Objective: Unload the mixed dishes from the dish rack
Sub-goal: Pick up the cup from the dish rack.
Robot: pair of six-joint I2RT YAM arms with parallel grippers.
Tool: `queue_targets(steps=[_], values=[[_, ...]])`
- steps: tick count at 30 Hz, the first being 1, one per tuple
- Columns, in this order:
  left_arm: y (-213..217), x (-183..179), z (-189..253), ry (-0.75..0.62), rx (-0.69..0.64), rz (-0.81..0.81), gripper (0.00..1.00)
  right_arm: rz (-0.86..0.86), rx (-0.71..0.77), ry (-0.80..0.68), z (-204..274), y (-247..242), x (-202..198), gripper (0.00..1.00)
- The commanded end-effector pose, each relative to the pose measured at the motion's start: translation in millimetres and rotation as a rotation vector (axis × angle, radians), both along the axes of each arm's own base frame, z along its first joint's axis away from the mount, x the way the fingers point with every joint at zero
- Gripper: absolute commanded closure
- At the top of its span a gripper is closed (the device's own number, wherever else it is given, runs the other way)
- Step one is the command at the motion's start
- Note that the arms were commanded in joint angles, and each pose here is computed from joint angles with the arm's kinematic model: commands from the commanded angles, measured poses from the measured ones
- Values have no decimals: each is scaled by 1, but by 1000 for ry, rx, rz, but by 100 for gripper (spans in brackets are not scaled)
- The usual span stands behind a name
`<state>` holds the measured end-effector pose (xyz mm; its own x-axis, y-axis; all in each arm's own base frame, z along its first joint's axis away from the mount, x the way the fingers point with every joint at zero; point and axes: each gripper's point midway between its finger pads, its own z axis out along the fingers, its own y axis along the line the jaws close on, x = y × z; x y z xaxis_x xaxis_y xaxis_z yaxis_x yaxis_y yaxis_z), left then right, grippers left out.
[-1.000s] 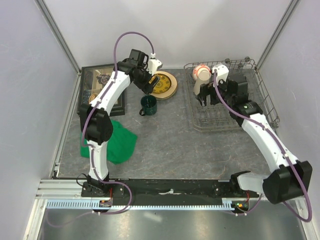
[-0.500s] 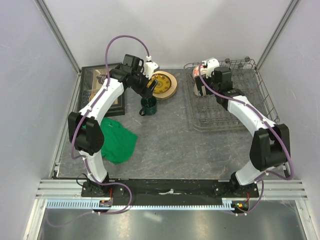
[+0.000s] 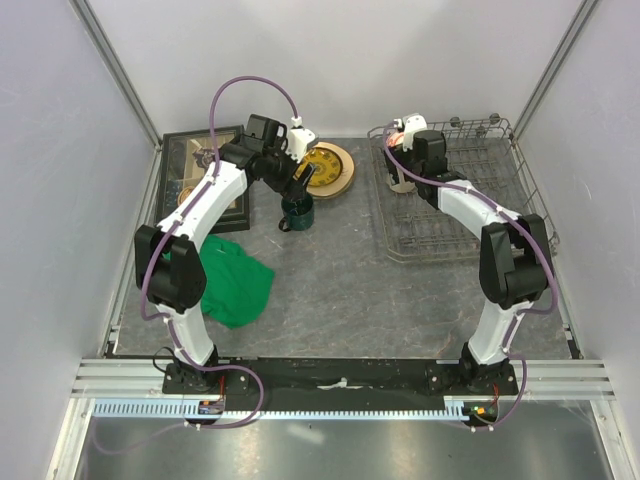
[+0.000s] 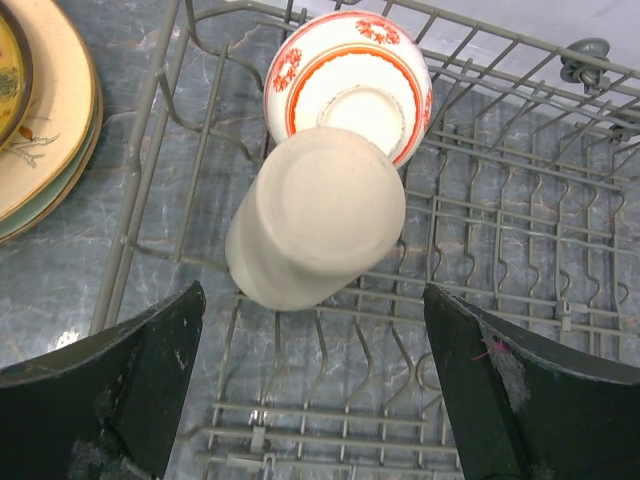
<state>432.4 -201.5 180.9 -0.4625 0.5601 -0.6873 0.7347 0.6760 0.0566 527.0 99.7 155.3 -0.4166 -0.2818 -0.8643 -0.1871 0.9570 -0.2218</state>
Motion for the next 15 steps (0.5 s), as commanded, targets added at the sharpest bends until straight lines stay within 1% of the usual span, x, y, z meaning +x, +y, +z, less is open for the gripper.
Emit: queue_targets(steps=[1,15], values=[[-3,-1,28,-62,-58,10,15,-23,12,-113,31,1,28,2],[0,0,25,-64,-40,21,15,-12,14,-80,0,10,54,2]])
